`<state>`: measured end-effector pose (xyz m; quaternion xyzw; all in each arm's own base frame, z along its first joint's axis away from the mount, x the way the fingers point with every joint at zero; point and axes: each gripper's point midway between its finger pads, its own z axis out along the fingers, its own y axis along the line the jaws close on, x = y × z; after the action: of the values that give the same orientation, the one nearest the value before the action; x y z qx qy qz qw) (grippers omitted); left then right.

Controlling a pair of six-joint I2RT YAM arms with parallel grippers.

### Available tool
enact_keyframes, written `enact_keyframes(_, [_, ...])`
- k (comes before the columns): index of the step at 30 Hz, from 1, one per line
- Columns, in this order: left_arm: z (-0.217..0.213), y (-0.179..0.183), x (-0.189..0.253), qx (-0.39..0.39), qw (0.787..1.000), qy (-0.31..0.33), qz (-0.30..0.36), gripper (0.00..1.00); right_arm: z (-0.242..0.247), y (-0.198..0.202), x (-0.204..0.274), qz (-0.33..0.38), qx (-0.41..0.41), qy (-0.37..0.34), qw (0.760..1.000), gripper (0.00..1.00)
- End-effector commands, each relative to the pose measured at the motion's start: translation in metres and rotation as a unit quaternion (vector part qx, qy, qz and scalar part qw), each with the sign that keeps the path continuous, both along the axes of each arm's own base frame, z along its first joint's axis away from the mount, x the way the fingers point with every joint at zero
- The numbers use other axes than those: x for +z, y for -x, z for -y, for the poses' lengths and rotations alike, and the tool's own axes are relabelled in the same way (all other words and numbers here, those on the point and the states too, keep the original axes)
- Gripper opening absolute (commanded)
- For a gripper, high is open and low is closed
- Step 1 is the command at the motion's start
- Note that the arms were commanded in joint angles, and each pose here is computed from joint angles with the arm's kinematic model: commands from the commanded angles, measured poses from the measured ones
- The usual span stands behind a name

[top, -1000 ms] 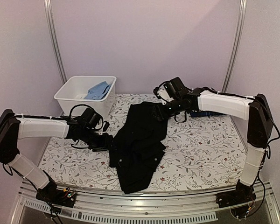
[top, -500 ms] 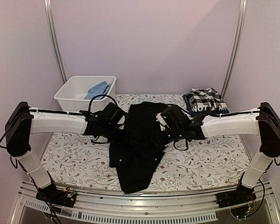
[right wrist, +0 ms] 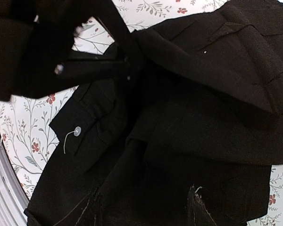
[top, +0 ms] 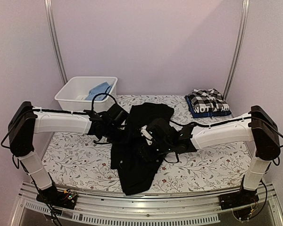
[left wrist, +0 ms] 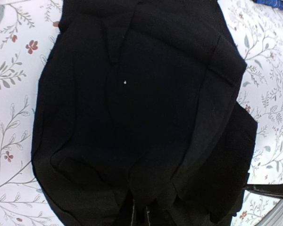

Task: Fold and stack the long sleeve shirts
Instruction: Flatten out the crumpled shirt at the center of the board.

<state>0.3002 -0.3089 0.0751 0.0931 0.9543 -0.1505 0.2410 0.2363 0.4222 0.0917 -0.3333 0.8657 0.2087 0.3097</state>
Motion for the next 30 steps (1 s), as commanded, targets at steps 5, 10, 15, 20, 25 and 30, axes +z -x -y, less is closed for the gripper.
enact_keyframes(5, [-0.03,-0.009,0.026,0.031,0.999,0.026,0.021,0.0,0.001,-0.001,-0.025,-0.01,-0.015,0.044,0.999,0.53])
enact_keyframes(10, [-0.045,-0.015,0.031,0.044,0.998,0.035,0.022,0.0,0.004,0.003,-0.039,-0.029,-0.019,0.055,0.998,0.47])
enact_keyframes(15, [-0.068,-0.021,0.035,0.064,0.997,0.039,0.026,0.0,0.014,0.001,-0.044,-0.028,-0.042,0.066,0.997,0.25])
enact_keyframes(20, [-0.094,-0.027,0.039,0.086,0.995,0.041,0.031,0.0,0.035,-0.013,-0.036,-0.009,-0.092,0.085,0.992,0.05])
enact_keyframes(25, [-0.121,-0.037,0.044,0.11,0.993,0.037,0.033,0.0,0.075,-0.04,-0.013,0.005,-0.161,0.094,0.983,0.0])
enact_keyframes(30, [-0.148,-0.05,0.053,0.134,0.989,0.045,0.041,0.0,0.128,-0.069,0.025,0.033,-0.235,0.087,0.968,0.0])
